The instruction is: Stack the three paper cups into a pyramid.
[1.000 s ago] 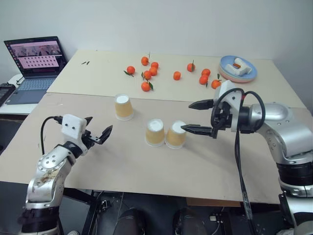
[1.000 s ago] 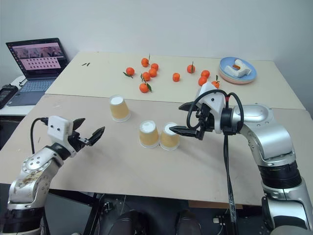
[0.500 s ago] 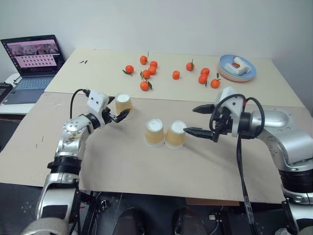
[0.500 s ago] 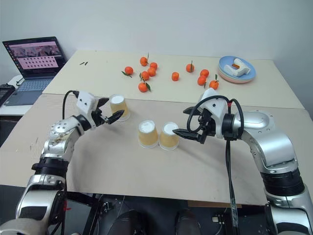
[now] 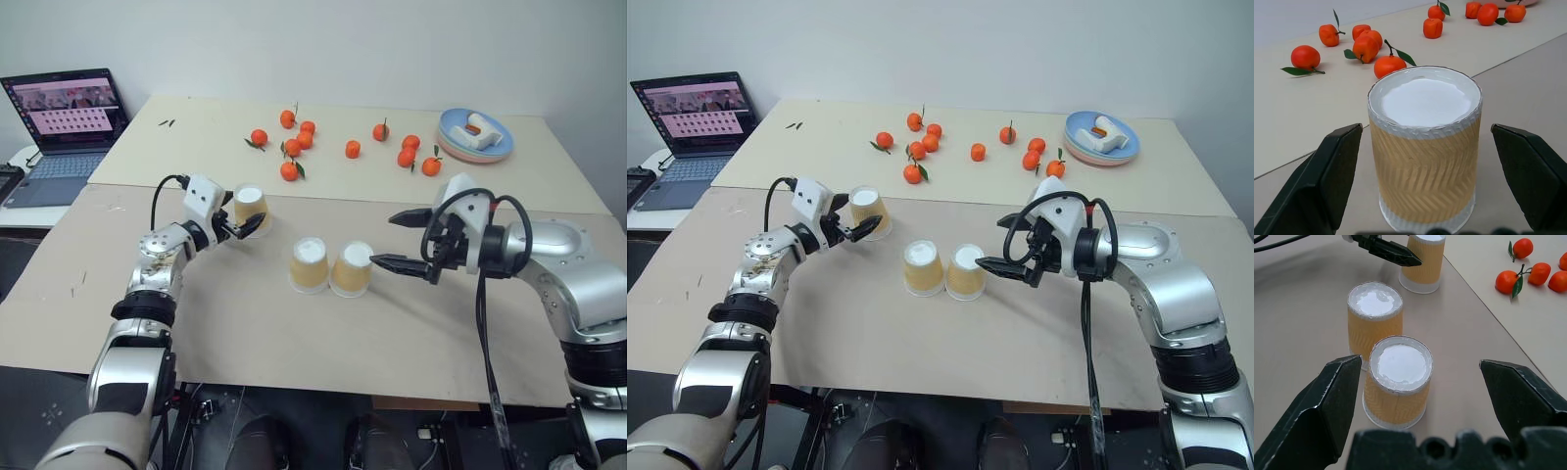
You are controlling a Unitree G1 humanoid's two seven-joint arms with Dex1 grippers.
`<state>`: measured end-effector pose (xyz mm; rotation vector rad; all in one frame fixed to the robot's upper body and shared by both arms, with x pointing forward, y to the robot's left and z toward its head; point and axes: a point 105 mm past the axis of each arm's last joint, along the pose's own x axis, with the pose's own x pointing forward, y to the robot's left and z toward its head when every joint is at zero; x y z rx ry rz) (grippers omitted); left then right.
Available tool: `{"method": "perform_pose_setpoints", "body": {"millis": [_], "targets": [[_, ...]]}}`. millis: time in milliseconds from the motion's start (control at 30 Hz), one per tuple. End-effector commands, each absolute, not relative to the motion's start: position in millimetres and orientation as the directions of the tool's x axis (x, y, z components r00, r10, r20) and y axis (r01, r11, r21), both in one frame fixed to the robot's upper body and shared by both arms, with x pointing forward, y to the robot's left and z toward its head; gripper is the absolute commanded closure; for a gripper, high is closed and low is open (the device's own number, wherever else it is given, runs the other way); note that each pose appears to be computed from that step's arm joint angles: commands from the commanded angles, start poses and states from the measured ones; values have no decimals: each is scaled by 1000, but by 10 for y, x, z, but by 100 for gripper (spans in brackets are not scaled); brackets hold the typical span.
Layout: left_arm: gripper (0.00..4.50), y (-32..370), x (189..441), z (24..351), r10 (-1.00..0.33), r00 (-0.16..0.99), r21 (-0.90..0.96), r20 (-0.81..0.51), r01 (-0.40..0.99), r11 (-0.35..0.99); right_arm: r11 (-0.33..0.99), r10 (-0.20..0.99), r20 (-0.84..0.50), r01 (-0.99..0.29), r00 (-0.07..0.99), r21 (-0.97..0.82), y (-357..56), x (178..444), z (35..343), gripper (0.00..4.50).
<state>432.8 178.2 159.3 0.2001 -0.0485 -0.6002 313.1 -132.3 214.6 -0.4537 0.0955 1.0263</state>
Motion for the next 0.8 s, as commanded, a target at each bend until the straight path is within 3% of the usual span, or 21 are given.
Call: {"method": "perform_pose_setpoints", "body": {"millis": [33,433,567,800], "targets": [[0,1731,4385,1772,-571,820,201,41,553,809,441,804,-250,-823,540,-358,-1356,3123,2272,1],[0,1640,4432,1812,-576,815,186,58,558,809,452,795,-253,-816,551,-360,-1379,3137,2252,1],[107,1639,4434,1813,-575,816,184,57,558,809,452,794,-255,-816,552,-360,-1375,3135,2238,0],[107,1622,4426,1808,-581,812,185,58,564,805,455,794,-255,-817,553,-355,-1364,3148,2229,0]]}}
